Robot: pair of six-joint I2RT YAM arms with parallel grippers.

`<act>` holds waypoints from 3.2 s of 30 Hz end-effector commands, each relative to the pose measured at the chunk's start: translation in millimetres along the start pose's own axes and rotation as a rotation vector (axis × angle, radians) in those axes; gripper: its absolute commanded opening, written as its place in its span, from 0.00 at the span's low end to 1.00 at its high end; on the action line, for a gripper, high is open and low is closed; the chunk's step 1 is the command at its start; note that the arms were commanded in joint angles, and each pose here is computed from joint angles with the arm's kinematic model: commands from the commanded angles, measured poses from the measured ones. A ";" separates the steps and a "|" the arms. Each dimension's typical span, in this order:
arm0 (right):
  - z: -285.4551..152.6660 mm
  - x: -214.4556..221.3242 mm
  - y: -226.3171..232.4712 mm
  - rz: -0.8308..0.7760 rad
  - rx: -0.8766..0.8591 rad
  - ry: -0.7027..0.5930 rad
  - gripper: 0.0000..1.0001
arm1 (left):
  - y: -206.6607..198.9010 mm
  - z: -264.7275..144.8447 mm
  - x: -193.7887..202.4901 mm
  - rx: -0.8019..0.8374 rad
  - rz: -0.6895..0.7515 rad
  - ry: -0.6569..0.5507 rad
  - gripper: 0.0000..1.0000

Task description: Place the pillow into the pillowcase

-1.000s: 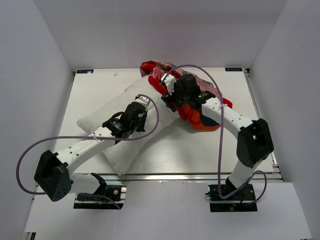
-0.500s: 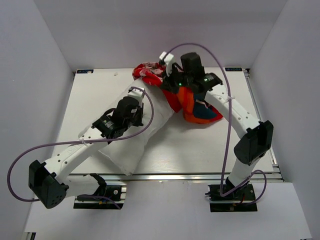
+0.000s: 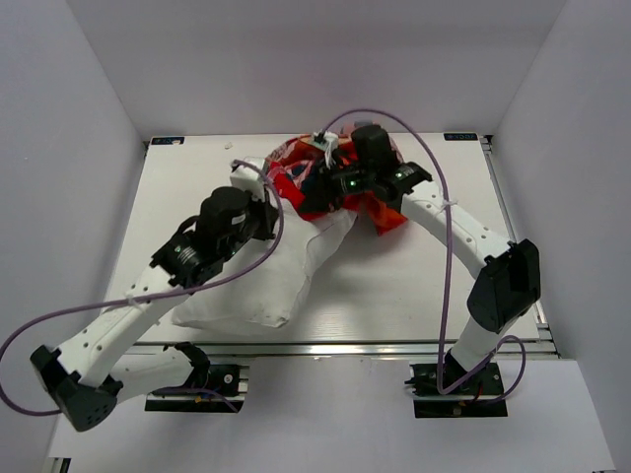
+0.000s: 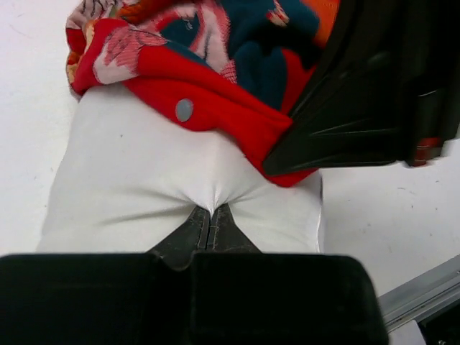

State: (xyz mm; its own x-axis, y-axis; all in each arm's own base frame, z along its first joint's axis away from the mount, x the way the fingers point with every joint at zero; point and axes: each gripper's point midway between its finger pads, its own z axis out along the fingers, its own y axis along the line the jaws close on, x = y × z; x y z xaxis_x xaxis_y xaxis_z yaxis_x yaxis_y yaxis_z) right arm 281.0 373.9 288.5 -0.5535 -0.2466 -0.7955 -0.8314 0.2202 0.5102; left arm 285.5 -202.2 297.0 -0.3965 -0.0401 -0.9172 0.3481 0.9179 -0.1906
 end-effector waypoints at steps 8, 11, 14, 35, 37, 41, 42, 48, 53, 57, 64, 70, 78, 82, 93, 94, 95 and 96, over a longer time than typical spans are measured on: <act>-30.5 23.9 -60.3 -0.239 0.241 0.103 0.56 | 10.1 -15.2 30.4 0.034 -0.154 -0.101 0.00; -72.4 -38.7 -18.2 -0.414 0.181 -0.027 0.72 | 15.4 -14.9 49.4 0.025 -0.154 -0.074 0.00; -119.1 -80.8 -11.4 -0.504 0.320 -0.132 0.80 | 18.1 -17.5 53.5 0.019 -0.147 -0.067 0.00; -203.7 82.9 -243.2 -0.415 0.896 0.223 0.76 | 11.1 -22.2 41.5 0.052 -0.135 -0.078 0.00; -199.4 91.3 -255.8 -0.410 0.899 0.242 0.70 | 9.7 -21.2 42.6 0.058 -0.135 -0.073 0.00; -196.1 93.8 -273.0 -0.394 0.906 0.269 0.46 | 9.1 -20.4 41.7 0.059 -0.130 -0.070 0.00; -196.7 89.5 -274.4 -0.396 0.902 0.269 0.30 | 9.1 -20.5 40.4 0.057 -0.127 -0.070 0.00; -210.3 49.5 -252.2 -0.440 0.856 0.168 0.00 | 12.0 -21.6 41.4 0.044 -0.119 -0.066 0.00; -218.2 -29.0 -181.6 -0.579 0.767 -0.086 0.00 | 13.3 -20.7 41.7 0.038 -0.117 -0.069 0.00; -214.4 -46.4 -170.2 -0.599 0.728 -0.110 0.53 | 11.5 -18.7 37.2 0.042 -0.103 -0.072 0.00; -231.7 -47.9 -171.9 -0.562 0.775 -0.104 0.79 | 8.7 -16.8 32.7 0.051 -0.097 -0.079 0.00; -265.0 -18.1 -226.8 -0.514 0.990 0.021 0.78 | 7.7 -17.3 35.8 0.061 -0.100 -0.076 0.00; -271.5 55.2 -277.1 -0.391 0.988 0.223 0.74 | 10.1 -22.2 35.2 0.054 -0.103 -0.078 0.00; -257.0 81.5 -277.4 -0.365 0.891 0.291 0.74 | 9.0 -22.0 36.1 0.060 -0.108 -0.077 0.00; -243.4 94.1 -330.3 -0.296 0.919 0.330 0.49 | 4.1 -17.7 31.1 0.072 -0.104 -0.075 0.00; -246.0 91.2 -336.5 -0.291 0.948 0.329 0.31 | 4.0 -17.4 31.2 0.071 -0.104 -0.072 0.00; -248.1 80.7 -337.9 -0.298 0.966 0.304 0.22 | 3.6 -17.9 30.2 0.073 -0.104 -0.073 0.00; -250.4 68.2 -336.5 -0.302 0.981 0.270 0.17 | 3.5 -18.4 28.5 0.073 -0.105 -0.076 0.00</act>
State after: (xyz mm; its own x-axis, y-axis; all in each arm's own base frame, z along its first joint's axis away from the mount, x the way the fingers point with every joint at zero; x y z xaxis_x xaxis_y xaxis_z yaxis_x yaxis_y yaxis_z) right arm 472.6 45.9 98.1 -0.4959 -0.6267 -0.6011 -0.6759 0.7132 -0.1860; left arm 253.3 -184.9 229.2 -0.4585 -0.0865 -0.8845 0.3316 0.9067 -0.2606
